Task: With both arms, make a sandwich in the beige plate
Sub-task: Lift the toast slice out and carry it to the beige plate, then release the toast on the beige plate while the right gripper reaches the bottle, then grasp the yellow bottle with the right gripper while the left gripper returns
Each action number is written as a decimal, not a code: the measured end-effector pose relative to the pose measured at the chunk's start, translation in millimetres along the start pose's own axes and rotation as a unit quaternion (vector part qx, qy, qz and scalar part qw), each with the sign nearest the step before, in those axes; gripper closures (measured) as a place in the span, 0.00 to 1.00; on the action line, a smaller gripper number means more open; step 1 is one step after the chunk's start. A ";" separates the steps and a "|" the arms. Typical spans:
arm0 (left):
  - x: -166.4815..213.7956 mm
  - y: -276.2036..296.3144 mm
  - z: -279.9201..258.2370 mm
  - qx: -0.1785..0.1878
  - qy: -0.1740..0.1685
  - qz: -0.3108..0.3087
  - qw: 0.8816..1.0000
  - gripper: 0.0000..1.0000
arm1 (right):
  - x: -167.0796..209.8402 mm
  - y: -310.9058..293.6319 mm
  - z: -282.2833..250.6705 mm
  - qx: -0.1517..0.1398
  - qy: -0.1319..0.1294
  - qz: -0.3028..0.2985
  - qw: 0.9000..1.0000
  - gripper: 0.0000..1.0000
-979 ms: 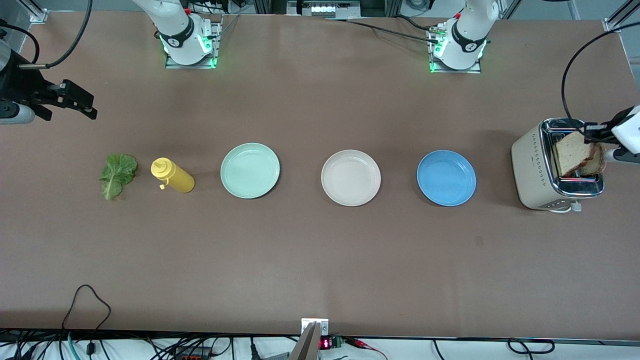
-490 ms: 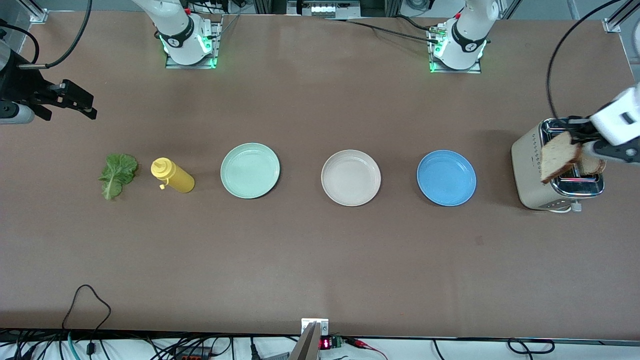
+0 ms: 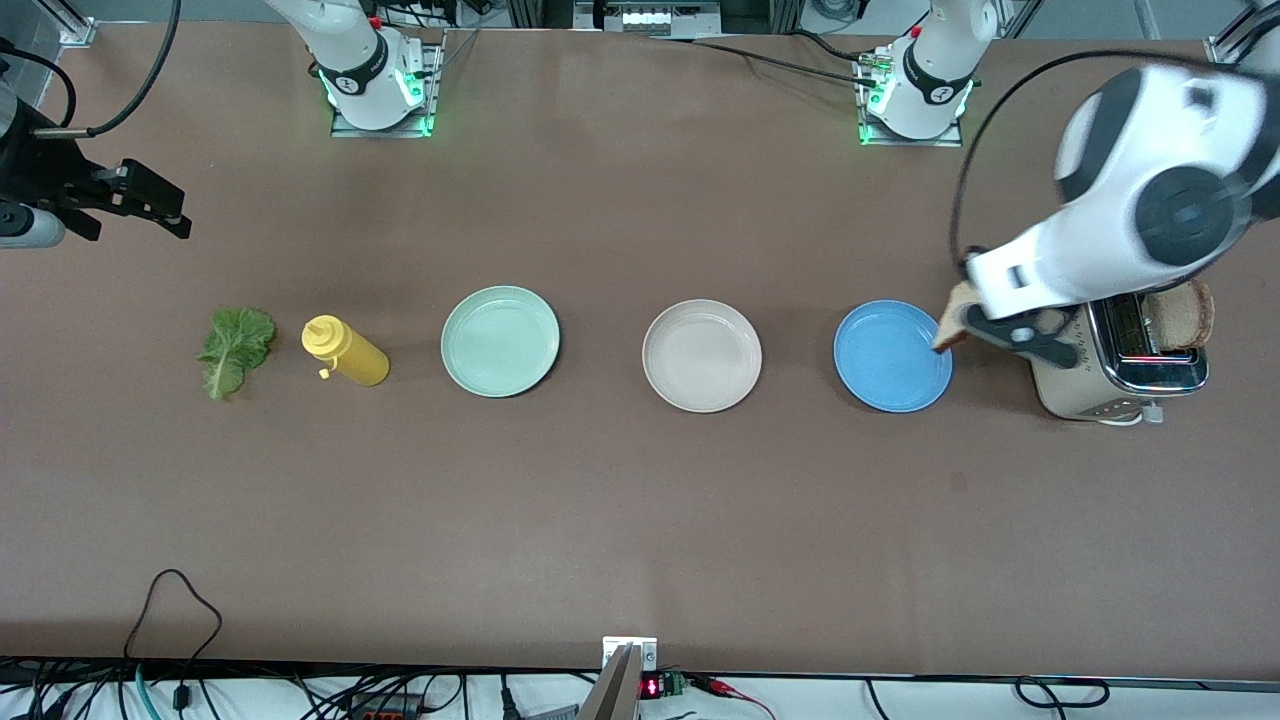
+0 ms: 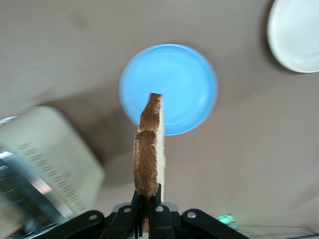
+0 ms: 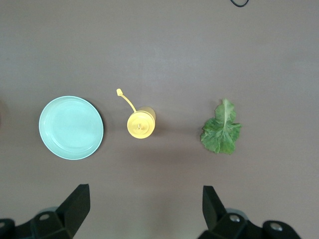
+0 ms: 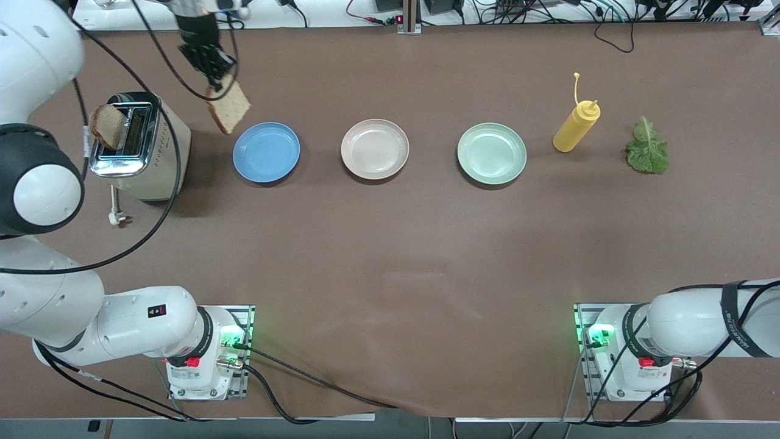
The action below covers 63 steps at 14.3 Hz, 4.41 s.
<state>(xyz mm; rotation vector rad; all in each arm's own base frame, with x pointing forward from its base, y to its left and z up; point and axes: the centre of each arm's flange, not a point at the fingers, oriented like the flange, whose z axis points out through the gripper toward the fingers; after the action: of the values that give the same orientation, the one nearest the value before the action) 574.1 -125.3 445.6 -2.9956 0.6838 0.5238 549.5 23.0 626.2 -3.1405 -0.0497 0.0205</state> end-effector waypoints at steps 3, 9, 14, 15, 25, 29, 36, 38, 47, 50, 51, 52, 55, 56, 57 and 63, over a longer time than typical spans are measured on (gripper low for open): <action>44.0 53.8 31.8 -0.062 0.012 -0.013 0.998 0.94 | 0.8 2.9 1.5 0.002 -0.001 0.003 1.000 0.00; 97.0 129.6 38.6 -0.230 0.086 -0.076 0.966 0.94 | 1.2 2.5 2.7 0.003 -0.003 0.003 1.000 0.00; 134.5 138.3 77.2 -0.369 0.092 -0.139 0.915 0.94 | 0.3 2.9 5.4 0.003 -0.009 0.003 1.000 0.00; 138.1 137.0 85.5 -0.375 0.089 -0.139 0.912 0.94 | -0.1 3.1 8.7 0.003 -0.013 0.002 1.000 0.00; 141.4 109.5 203.9 -0.442 0.109 -0.049 0.889 0.94 | 8.3 42.6 75.4 0.050 -0.025 -0.183 0.982 0.00; 141.8 99.0 233.5 -0.480 0.126 -0.037 0.867 0.94 | 6.3 76.9 112.9 0.123 0.018 -0.262 0.957 0.00; 145.1 99.4 252.5 -0.498 0.139 -0.021 0.855 0.60 | -17.6 130.8 205.9 0.249 0.157 -0.354 0.888 0.00; 145.0 94.6 241.5 -0.482 0.150 -0.004 0.863 0.40 | -27.5 152.7 244.3 0.279 0.207 -0.380 0.857 0.00; 90.9 72.8 113.9 -0.203 0.088 0.082 0.972 0.00 | -30.0 151.1 406.0 0.376 0.402 -0.438 0.710 0.00; 63.7 64.7 80.8 -0.092 0.036 0.044 0.994 0.00 | -30.7 144.2 438.2 0.391 0.447 -0.447 0.669 0.00; 54.6 61.0 66.2 -0.053 0.020 0.026 0.998 0.00 | -29.4 141.9 450.6 0.395 0.458 -0.449 0.657 0.00; 46.8 56.1 51.0 -0.021 0.010 0.011 1.000 0.00 | -28.3 140.3 462.9 0.398 0.467 -0.451 0.648 0.00; 34.3 35.8 9.5 0.035 0.004 -0.013 0.999 0.00 | -28.5 137.0 485.8 0.404 0.480 -0.455 0.632 0.00; 30.5 29.6 -5.9 0.043 0.005 -0.019 0.999 0.00 | -29.0 136.5 489.8 0.405 0.482 -0.455 0.630 0.00; 26.1 24.7 -23.5 0.046 0.009 -0.026 0.999 0.00 | -29.2 136.2 493.1 0.403 0.486 -0.454 0.628 0.00; -4.0 -18.9 -102.0 0.043 0.052 -0.072 0.995 0.00 | -30.6 123.4 514.4 0.409 0.504 -0.451 0.612 0.00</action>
<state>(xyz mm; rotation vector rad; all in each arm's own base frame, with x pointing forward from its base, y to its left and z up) 611.2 -116.5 542.3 -2.9775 0.4757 0.3244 516.1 -101.1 112.2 -1.5231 -1.1475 -1.2379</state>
